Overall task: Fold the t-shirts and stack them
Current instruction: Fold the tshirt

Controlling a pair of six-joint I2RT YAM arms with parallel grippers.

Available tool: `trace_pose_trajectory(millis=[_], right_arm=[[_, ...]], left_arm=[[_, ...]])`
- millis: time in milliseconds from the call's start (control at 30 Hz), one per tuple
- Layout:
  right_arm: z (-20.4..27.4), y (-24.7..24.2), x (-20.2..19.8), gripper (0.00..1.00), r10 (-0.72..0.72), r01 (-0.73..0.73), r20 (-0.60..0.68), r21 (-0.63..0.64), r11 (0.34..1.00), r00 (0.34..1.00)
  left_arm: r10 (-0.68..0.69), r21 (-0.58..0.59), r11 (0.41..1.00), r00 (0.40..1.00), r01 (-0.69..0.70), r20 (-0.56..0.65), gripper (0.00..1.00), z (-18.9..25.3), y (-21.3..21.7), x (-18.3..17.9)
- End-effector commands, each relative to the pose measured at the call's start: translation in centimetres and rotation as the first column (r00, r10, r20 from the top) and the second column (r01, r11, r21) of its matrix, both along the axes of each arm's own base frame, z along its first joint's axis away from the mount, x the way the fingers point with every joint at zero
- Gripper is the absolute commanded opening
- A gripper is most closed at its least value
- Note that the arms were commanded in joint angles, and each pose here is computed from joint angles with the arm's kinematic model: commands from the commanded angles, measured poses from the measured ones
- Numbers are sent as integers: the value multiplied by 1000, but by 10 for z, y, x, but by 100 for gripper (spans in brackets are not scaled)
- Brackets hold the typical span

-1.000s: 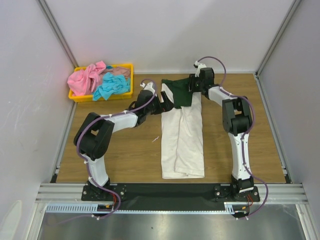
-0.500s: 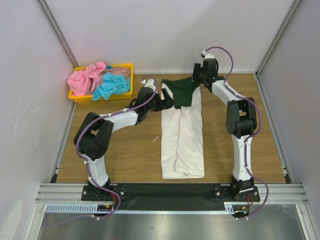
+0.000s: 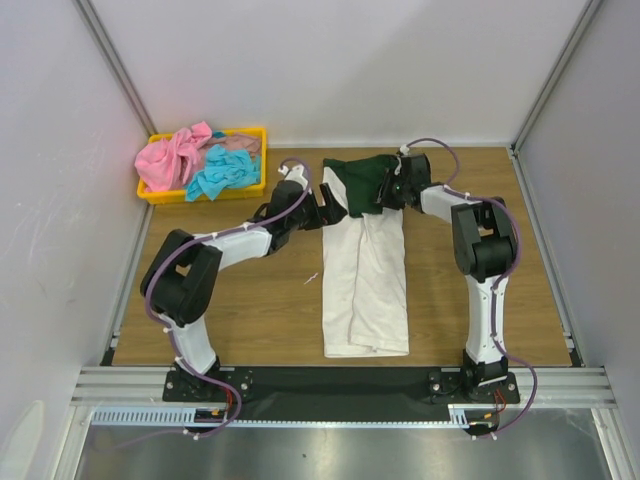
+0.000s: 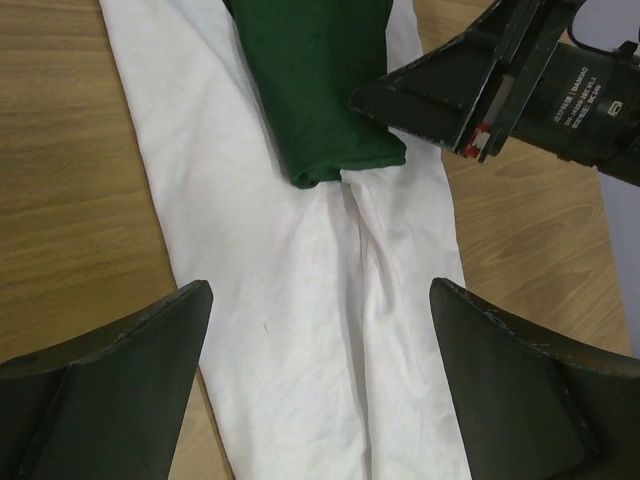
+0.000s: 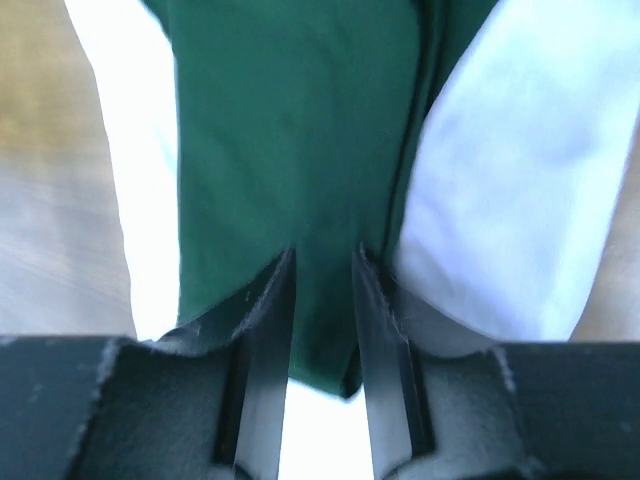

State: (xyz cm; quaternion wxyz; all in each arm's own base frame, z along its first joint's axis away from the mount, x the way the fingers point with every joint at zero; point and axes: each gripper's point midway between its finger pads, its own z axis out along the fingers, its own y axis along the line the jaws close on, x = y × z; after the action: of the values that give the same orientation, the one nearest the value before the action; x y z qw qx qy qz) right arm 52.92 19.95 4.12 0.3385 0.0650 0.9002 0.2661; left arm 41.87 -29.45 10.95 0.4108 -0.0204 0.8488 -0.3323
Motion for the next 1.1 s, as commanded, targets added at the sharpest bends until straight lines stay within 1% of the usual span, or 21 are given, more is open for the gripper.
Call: trace_pose_trajectory(millis=[0, 133, 233, 300, 333, 367, 467, 533, 600, 633, 667, 700, 733, 767, 800, 833, 867, 933, 967, 1033, 1067], right_arm=[[26, 5, -4, 34, -6, 5, 43, 36, 999, 999], [38, 3, -5, 34, -8, 5, 63, 41, 999, 998], [83, 6, -9, 37, 8, -16, 152, 49, 999, 988], [116, 9, -21, 40, 24, -32, 200, 38, 999, 980], [125, 6, -25, 44, 12, -18, 211, 27, 999, 977], [149, 4, -35, 47, 6, -14, 245, 32, 999, 969], [151, -4, -64, 64, -24, 21, 224, 18, 1000, 974], [140, -18, -91, 79, -73, 74, 177, 0, 997, 982], [139, -25, -116, 85, -87, 88, 157, 2, 996, 984], [113, -31, -138, 88, -101, 101, 84, -3, 995, 991], [101, -33, -152, 91, -105, 105, 52, 0, 994, 993], [110, -35, -167, 95, -105, 103, 66, 28, 994, 992], [82, -38, -191, 98, -112, 112, -1, 26, 993, 994], [79, -39, -202, 99, -115, 115, -12, 35, 993, 993], [75, -40, -213, 100, -113, 114, -26, 43, 993, 993], [77, -41, -227, 100, -115, 117, -31, 61, 991, 993], [63, -44, -241, 100, -118, 121, -67, 52, 991, 991], [66, -45, -261, 100, -106, 111, -73, 64, 992, 992], [58, -46, -273, 100, -104, 111, -106, 66, 992, 989], [55, -47, -291, 100, -92, 103, -144, 70, 992, 985], [59, -48, -299, 100, -86, 97, -135, 78, 992, 987]], left_arm=[[-8, -10, 1000, 998, 9, 63, 97, 27, 4, -8], [-4, 9, 1000, 998, 4, 68, 97, 30, 12, -17], [-5, 27, 1000, 997, 3, 80, 97, 39, 19, -24], [0, 45, 999, 998, -3, 68, 96, 38, 25, -32], [4, 34, 999, 996, -7, 86, 97, 49, 27, -36], [7, 37, 999, 997, -10, 73, 97, 46, 31, -43], [47, 28, 998, 998, -49, 49, 97, 45, 43, -64], [74, 43, 996, 997, -73, -9, 97, 26, 50, -82], [75, 8, 997, 996, -75, -46, 97, 24, 47, -99], [69, 11, 998, 995, -68, -76, 97, 13, 48, -112], [93, -8, 996, 993, -94, -78, 97, 16, 48, -117], [74, -13, 997, 993, -76, -89, 97, 15, 40, -131], [88, -12, 996, 992, -90, -89, 97, 13, 39, -137], [107, -23, 994, 987, -111, -122, 97, 4, 40, -149], [85, -53, 994, 990, -92, -115, 97, 11, 33, -163], [101, -45, 993, 986, -108, -133, 97, 1, 37, -172], [116, -75, 989, 980, -130, -165, 97, 0, 36, -180], [104, -115, 985, 977, -127, -188, 97, 1, 33, -196], [123, -127, 980, 966, -154, -227, 97, -7, 36, -204], [113, -133, 979, 959, -152, -261, 97, -9, 36, -221], [122, -111, 981, 949, -160, -292, 97, -16, 38, -228]])
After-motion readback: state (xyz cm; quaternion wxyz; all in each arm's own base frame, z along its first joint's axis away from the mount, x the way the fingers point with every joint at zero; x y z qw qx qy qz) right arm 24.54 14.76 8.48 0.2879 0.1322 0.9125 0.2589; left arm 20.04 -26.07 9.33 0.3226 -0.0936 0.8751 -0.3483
